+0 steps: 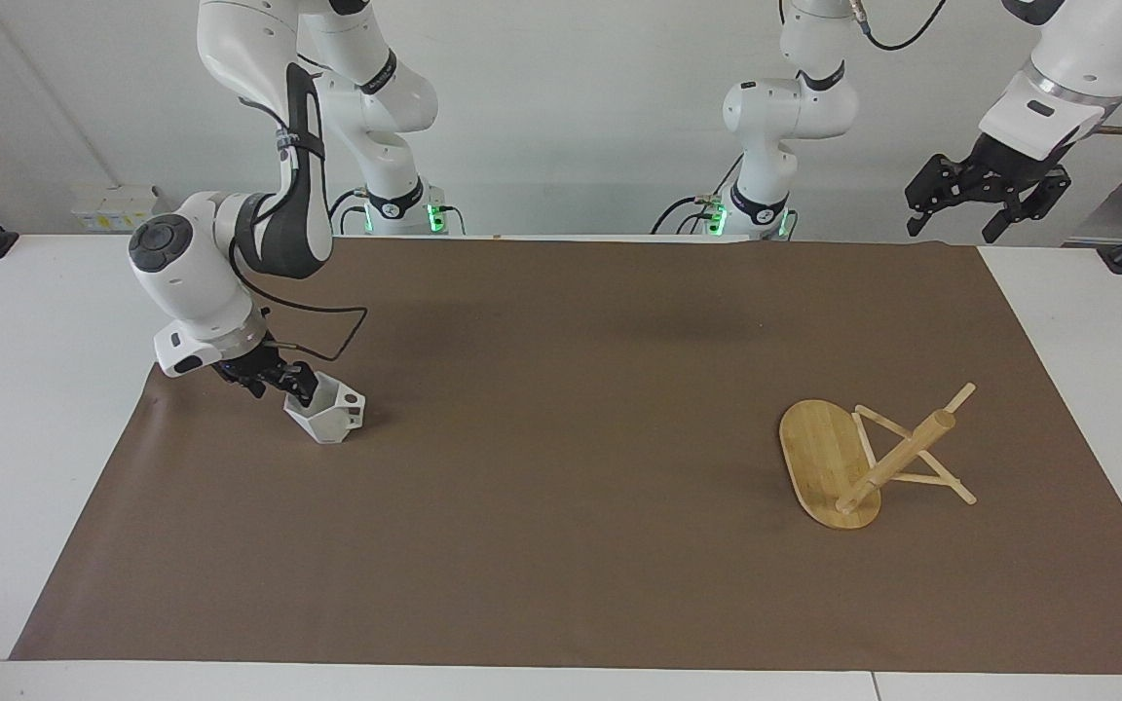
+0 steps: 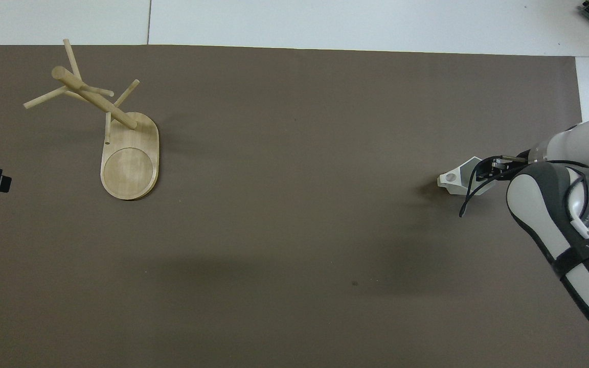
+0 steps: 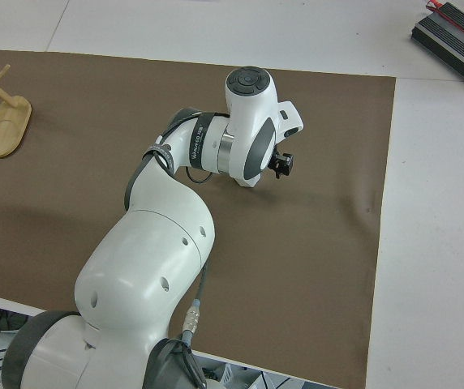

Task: Hang cup on rack
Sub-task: 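Move the right gripper toward the white hexagonal cup, then close the right gripper on the white cup's base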

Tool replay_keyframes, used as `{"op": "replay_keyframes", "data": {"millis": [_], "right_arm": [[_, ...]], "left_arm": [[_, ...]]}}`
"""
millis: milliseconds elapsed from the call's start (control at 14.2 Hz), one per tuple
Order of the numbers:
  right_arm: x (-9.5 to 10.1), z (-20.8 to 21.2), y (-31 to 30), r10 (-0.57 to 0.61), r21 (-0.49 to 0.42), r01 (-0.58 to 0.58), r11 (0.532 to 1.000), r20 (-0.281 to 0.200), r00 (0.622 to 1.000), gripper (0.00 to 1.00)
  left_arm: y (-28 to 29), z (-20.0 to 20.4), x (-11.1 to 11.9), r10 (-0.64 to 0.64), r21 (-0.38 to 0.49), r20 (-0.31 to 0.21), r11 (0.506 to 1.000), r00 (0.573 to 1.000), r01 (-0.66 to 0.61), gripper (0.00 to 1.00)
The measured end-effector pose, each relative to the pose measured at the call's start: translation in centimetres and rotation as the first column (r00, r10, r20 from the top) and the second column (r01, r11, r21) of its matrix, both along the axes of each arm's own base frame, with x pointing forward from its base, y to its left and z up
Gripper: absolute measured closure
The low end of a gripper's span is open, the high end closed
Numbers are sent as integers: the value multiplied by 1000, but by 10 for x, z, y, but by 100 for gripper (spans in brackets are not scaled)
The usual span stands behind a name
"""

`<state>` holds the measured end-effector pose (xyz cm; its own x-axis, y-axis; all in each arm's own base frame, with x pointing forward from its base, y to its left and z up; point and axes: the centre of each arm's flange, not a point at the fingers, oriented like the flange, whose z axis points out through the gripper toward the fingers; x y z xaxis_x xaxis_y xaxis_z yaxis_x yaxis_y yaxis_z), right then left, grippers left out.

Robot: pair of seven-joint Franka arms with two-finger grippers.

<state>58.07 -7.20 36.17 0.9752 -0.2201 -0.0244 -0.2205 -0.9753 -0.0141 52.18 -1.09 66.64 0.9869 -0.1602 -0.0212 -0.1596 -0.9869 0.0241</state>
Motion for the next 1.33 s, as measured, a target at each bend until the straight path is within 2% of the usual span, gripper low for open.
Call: {"op": "replay_keyframes", "data": {"millis": [281, 351, 421, 562, 1053, 1194, 1334], "right_arm": [[0, 2, 3, -1, 1, 1, 1000, -1, 1000, 71], [0, 4, 4, 0, 1, 0, 1000, 0, 1000, 78], [1, 8, 5, 1, 2, -1, 1000, 0, 1000, 78], [3, 16, 5, 2, 3, -2, 1000, -2, 1000, 96], [3, 35, 6, 4, 5, -4, 1000, -1, 1000, 97], [1, 51, 12, 13, 9, -13, 1000, -13, 1000, 97], [3, 73, 25, 38, 12, -38, 999, -5, 999, 97]], "left_arm": [[0, 0, 0, 0, 0, 0, 1000, 1000, 0, 0], [0, 0, 0, 0, 0, 0, 1000, 1000, 0, 0], [0, 0, 0, 0, 0, 0, 1000, 1000, 0, 0], [0, 0, 0, 0, 0, 0, 1000, 1000, 0, 0], [0, 0, 0, 0, 0, 0, 1000, 1000, 0, 0], [0, 0, 0, 0, 0, 0, 1000, 1000, 0, 0], [0, 0, 0, 0, 0, 0, 1000, 1000, 0, 0]]}}
